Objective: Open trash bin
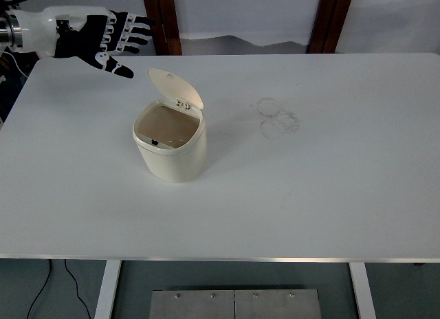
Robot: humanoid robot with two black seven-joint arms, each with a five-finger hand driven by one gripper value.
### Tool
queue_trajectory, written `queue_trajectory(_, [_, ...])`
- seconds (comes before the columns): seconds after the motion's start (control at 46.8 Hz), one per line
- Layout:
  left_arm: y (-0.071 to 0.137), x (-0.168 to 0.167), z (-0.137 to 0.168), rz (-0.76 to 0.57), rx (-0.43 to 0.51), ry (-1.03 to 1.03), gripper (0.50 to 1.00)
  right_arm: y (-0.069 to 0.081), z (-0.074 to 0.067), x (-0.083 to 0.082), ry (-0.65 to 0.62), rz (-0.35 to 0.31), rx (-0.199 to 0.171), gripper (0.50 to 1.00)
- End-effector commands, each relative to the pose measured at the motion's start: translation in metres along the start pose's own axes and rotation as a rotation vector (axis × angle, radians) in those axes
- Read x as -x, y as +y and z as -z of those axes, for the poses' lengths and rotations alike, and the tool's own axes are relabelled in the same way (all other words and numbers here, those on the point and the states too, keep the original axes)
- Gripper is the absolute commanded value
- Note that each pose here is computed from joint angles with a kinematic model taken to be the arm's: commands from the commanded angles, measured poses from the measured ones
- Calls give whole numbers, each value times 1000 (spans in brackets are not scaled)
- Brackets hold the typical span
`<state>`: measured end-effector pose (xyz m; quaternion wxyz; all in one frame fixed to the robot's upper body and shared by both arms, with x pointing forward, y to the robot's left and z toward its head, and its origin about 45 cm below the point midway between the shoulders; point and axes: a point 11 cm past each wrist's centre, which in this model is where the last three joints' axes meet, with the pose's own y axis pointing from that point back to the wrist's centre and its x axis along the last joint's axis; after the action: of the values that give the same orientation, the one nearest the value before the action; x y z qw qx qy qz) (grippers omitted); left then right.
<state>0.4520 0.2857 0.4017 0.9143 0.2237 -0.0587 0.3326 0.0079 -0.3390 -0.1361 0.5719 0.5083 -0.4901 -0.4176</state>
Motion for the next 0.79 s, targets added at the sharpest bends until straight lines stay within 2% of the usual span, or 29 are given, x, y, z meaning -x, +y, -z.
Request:
queue_trajectory(0.0, [4,-9,4,-35,32,73,1000,0,0,0,0,0,0,995])
queue_trajectory(0.321, [13,-26,37,-126,140,309,1000,0,0,0,0,0,0,995])
queue_trajectory(0.449, [24,-44,58,-259,179,397,1000,0,0,0,0,0,0,995])
queue_trajectory(0.641, [31,-50,87,-375,202,497,1000,0,0,0,0,0,0,995])
queue_trajectory(0.662, [36,-51,100,-419,222,562,1000,0,0,0,0,0,0,995])
queue_trajectory(0.769, [47,-56,124,-488,251,672,1000,0,0,0,0,0,0,995])
